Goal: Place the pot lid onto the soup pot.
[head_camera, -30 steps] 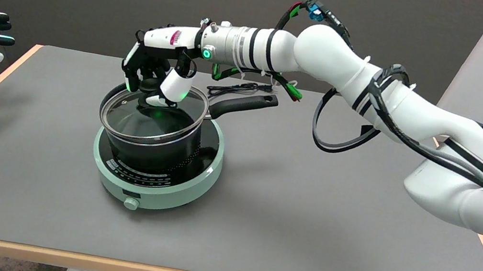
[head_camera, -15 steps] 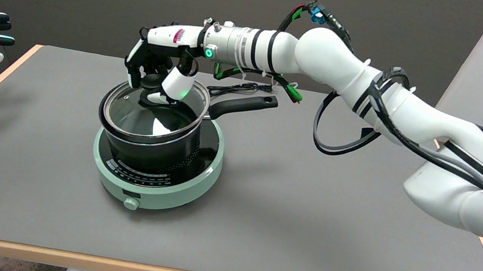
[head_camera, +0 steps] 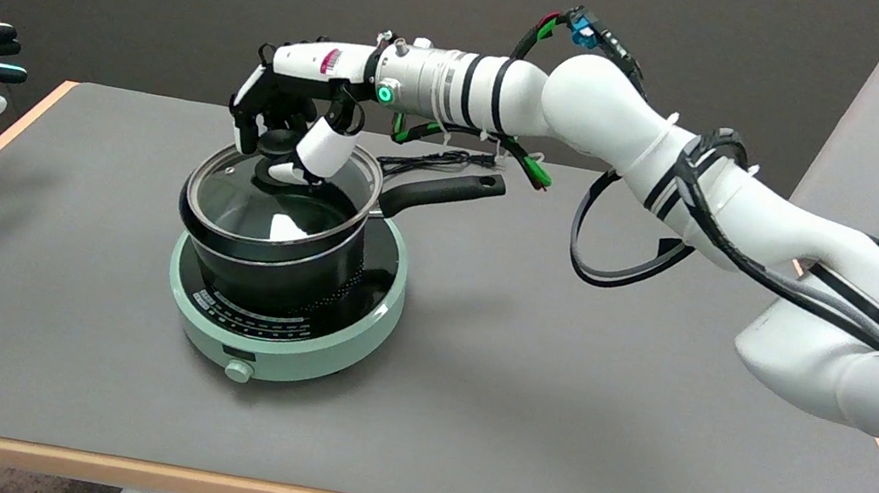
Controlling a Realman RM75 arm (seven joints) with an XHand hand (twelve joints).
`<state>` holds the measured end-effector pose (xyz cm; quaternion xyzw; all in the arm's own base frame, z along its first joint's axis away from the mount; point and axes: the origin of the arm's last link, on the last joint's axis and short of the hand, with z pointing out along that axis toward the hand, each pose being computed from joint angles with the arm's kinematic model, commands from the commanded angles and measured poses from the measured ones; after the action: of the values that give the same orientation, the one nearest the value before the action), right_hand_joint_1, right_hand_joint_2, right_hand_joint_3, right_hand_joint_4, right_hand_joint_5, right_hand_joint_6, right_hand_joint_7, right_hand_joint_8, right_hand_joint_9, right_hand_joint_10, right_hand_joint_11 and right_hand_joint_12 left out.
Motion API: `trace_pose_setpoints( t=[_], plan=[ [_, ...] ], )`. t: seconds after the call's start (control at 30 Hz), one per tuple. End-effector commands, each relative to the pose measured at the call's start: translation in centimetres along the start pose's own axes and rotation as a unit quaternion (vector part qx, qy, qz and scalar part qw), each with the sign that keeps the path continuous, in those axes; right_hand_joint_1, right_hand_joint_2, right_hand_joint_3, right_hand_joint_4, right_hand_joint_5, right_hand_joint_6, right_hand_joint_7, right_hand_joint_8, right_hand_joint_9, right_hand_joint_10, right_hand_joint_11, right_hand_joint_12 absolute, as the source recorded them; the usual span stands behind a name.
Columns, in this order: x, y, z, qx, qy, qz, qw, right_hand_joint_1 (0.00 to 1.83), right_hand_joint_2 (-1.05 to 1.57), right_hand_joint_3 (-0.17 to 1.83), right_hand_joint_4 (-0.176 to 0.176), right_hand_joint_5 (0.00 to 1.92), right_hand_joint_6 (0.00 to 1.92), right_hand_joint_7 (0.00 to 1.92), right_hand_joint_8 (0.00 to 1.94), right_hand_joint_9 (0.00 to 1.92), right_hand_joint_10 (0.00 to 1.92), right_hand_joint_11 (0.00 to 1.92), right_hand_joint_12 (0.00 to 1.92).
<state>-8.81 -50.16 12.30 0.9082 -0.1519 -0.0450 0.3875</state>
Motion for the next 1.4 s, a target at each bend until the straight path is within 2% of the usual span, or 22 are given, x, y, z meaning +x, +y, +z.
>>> trace_pose_setpoints(
  t=[0.03,0.93,1.4],
  plan=[
    [0.1,-0.3,-0.2,0.006,0.01,0.006,1.0,1.02,0.72,0.92,0.176,0.76,0.73,0.93,0.6,0.79,1.3,0.45,1.8],
    [-0.6,0.0,0.1,-0.004,0.021,0.008,1.0,1.02,0.73,0.88,0.176,0.76,0.74,0.94,0.58,0.8,1.29,0.46,1.81],
    [-1.5,1.0,0.1,-0.017,0.027,0.036,0.999,1.03,0.74,0.87,0.176,0.76,0.75,0.95,0.57,0.81,1.27,0.46,1.8]
  ],
)
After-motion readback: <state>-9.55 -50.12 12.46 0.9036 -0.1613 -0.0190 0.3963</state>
